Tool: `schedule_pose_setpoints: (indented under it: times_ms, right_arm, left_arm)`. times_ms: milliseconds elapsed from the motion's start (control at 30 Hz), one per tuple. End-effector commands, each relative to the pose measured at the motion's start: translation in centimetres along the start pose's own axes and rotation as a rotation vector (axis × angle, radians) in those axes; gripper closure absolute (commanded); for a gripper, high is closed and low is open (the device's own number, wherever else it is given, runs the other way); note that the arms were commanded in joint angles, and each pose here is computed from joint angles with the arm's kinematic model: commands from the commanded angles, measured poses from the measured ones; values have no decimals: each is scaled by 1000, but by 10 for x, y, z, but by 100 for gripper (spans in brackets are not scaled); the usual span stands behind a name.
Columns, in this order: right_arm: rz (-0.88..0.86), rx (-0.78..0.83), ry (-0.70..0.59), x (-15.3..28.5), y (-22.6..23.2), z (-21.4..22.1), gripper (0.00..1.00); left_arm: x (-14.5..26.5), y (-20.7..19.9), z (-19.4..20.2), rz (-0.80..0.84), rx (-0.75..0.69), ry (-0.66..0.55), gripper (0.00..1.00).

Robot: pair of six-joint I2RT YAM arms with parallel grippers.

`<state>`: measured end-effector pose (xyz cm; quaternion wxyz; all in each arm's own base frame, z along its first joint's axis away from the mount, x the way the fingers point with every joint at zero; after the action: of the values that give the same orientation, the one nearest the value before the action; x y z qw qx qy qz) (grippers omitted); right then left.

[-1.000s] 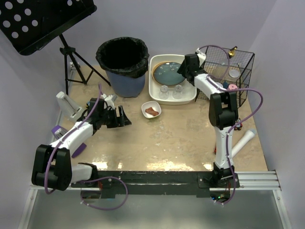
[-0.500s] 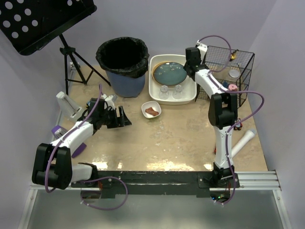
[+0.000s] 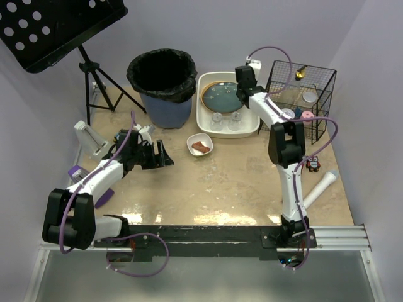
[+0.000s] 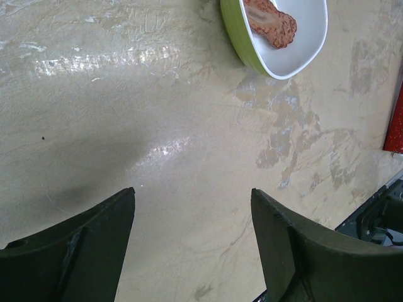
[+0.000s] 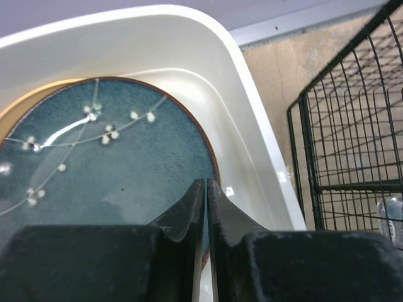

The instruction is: Clear the kitchen counter

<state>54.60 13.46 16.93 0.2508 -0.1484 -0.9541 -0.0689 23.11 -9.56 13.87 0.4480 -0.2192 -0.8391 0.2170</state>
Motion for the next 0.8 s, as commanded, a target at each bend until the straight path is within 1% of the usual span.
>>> schedule_pose_setpoints:
  times_ms: [0, 233, 467, 767]
  right_arm:
    - [56, 89, -110, 18, 19, -30, 91]
    - [127, 176, -106, 24, 26, -26, 93]
    - [197, 249, -36, 24, 17, -15, 96]
    - [274, 301, 19, 23, 8, -4, 98]
  left_arm:
    - [2, -4, -12, 25, -34, -36, 22]
    - [2, -4, -11, 25, -34, -34, 22]
    - [2, -3, -11, 24, -32, -34, 22]
    - [2, -4, -11, 31, -32, -35, 22]
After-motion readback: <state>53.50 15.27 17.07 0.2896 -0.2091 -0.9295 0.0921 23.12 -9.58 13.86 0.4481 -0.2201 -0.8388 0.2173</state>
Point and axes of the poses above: each gripper's point midway between its finger pads, its own x axis back along the fingers, its own y axis along the line the jaws close on, z = x × y, the point moved 9 cm from there along x, back along the fingers, and after that the axes turned 1 degree about -x, right-handed, at the moved point
